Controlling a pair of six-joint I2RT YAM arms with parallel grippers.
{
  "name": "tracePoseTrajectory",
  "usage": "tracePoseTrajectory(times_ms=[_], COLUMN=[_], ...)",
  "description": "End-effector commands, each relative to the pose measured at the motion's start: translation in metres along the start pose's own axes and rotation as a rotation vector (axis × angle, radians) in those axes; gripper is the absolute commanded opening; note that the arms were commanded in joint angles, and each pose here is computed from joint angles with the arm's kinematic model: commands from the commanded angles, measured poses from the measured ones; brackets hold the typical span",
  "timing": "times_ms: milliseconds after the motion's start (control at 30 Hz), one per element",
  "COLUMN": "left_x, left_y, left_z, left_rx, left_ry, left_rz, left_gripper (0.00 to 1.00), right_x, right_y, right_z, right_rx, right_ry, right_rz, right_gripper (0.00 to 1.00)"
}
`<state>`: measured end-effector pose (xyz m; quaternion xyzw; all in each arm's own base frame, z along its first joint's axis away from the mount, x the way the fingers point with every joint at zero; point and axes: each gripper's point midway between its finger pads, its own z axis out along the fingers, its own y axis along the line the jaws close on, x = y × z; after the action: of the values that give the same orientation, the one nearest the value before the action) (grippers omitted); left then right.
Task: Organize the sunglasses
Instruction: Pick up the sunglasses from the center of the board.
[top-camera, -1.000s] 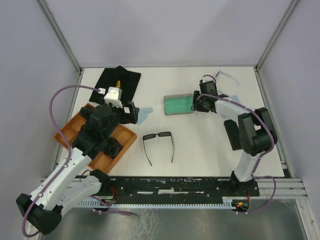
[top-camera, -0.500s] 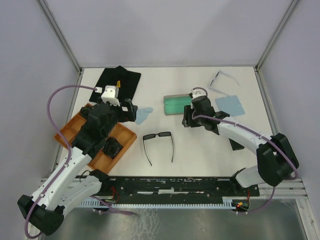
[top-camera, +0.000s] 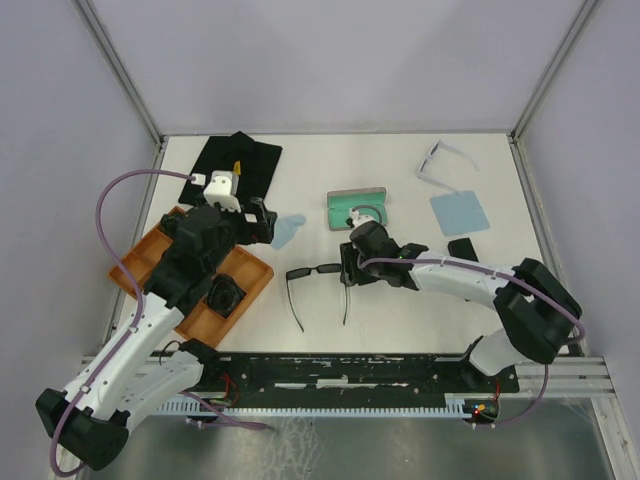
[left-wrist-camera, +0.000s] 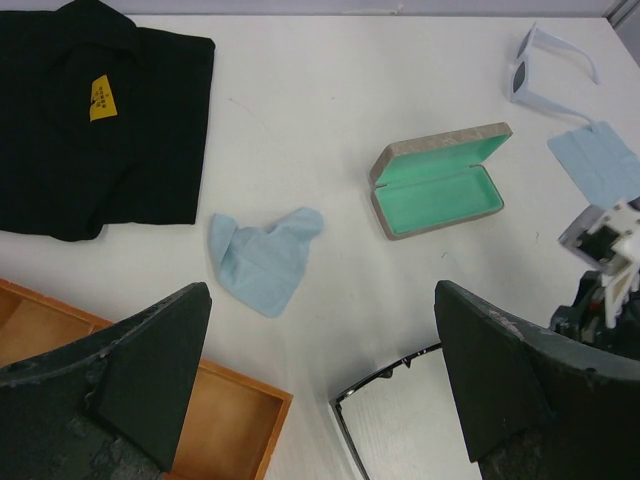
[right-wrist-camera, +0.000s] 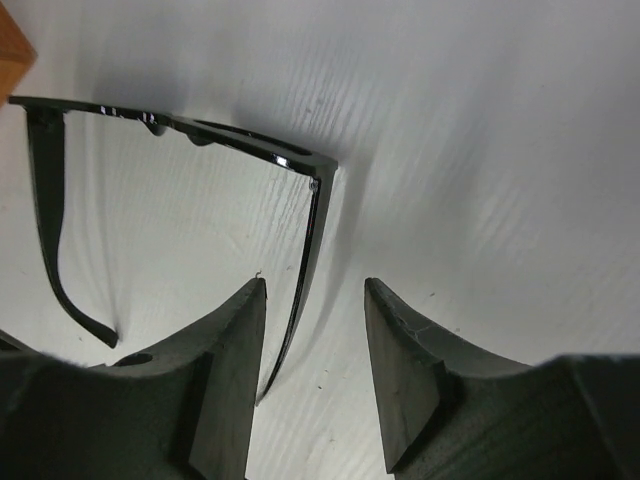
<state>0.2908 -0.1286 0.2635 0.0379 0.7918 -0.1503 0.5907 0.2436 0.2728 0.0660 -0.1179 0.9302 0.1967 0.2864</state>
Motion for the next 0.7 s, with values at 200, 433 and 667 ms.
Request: tracePoseTrajectory(times_ms=[200,433,667], left_x=[-0.012,-0.013,-0.013], left_y=[-0.004,-0.003,-0.003], left_z=[0.002,0.002,0.002], left_rx=[0.016,0.016,0.017], left_ry=[-0.048,-0.051,-0.051], left_rz=[-0.045,-0.046,-0.049], left_gripper=[0.99,0.99,0.99], right_x=[-0.008,-0.018,-0.031], right_y=[0.018,0.017,0.011], right_z=[0.025,0.021,0.012], right_rx=[0.025,0.049,0.083], right_ry=[-0.029,-0.061,-0.094], right_rz=[-0.009,-0.025,-0.048], right_gripper=[0.41,0.16,0.06])
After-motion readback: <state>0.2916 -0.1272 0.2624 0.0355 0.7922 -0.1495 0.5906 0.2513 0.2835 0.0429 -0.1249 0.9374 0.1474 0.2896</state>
